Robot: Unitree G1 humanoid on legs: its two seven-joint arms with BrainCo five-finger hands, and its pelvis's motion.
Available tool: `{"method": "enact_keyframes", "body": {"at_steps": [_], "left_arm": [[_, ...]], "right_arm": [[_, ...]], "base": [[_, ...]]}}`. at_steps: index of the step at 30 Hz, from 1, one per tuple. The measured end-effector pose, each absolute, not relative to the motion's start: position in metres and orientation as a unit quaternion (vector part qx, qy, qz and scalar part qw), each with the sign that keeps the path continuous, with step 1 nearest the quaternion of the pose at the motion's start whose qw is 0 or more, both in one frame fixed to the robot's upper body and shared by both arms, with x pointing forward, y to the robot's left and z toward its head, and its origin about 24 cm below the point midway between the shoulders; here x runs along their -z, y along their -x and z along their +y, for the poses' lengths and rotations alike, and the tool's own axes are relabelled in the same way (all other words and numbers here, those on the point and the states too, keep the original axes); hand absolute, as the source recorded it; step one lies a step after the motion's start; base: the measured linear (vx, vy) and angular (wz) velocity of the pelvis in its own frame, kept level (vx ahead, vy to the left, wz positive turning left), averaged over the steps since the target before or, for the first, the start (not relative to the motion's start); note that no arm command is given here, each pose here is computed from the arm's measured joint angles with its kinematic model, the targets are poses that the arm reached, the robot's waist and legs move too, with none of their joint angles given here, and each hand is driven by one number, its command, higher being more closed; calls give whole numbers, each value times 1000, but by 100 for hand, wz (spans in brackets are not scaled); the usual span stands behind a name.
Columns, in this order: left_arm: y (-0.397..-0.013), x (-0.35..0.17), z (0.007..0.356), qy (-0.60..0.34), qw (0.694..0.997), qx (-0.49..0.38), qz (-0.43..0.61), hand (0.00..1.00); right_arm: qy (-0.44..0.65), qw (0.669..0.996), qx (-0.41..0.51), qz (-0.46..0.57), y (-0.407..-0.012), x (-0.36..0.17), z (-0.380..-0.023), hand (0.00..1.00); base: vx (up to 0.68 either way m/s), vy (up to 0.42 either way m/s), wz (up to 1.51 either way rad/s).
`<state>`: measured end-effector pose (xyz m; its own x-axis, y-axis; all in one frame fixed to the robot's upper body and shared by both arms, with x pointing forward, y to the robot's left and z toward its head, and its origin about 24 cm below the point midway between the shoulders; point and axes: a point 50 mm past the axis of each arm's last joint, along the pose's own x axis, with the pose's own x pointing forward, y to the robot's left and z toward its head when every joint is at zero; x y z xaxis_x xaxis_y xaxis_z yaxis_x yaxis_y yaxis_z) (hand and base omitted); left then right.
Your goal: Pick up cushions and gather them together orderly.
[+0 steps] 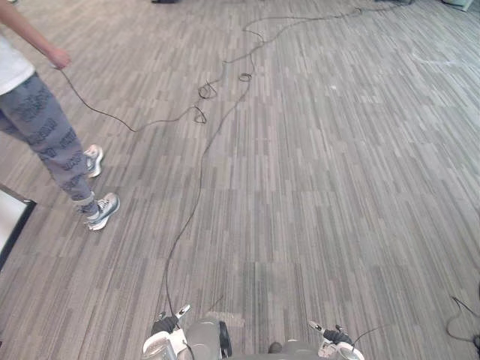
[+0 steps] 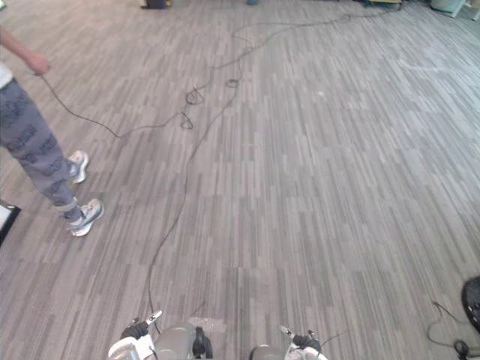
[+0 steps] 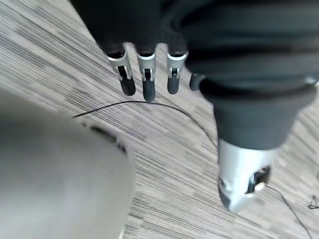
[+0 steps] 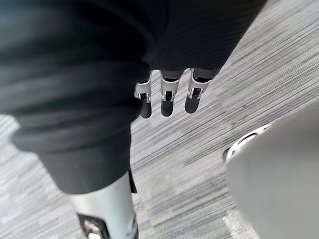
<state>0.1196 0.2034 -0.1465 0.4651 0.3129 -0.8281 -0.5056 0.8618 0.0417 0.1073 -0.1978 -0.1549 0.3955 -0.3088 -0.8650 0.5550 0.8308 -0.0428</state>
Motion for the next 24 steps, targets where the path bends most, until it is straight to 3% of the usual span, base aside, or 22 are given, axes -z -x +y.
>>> {"method": "enact_keyframes", "body": {"at_steps": [10, 14, 24], "left_arm": [[-120, 146, 210, 78, 854, -228, 462, 0], [-118, 149, 204, 73, 851, -212, 476, 0], [-132, 152, 166, 106, 849, -179, 485, 0]], "right_arm": [[-139, 828, 242, 486, -110, 156, -186, 0], [-130, 844, 241, 460, -118, 149, -194, 0], [-122, 854, 264, 431, -129, 141, -215, 0]], "base": [[491, 274, -20], [512, 155, -7], [583, -100, 32]]}}
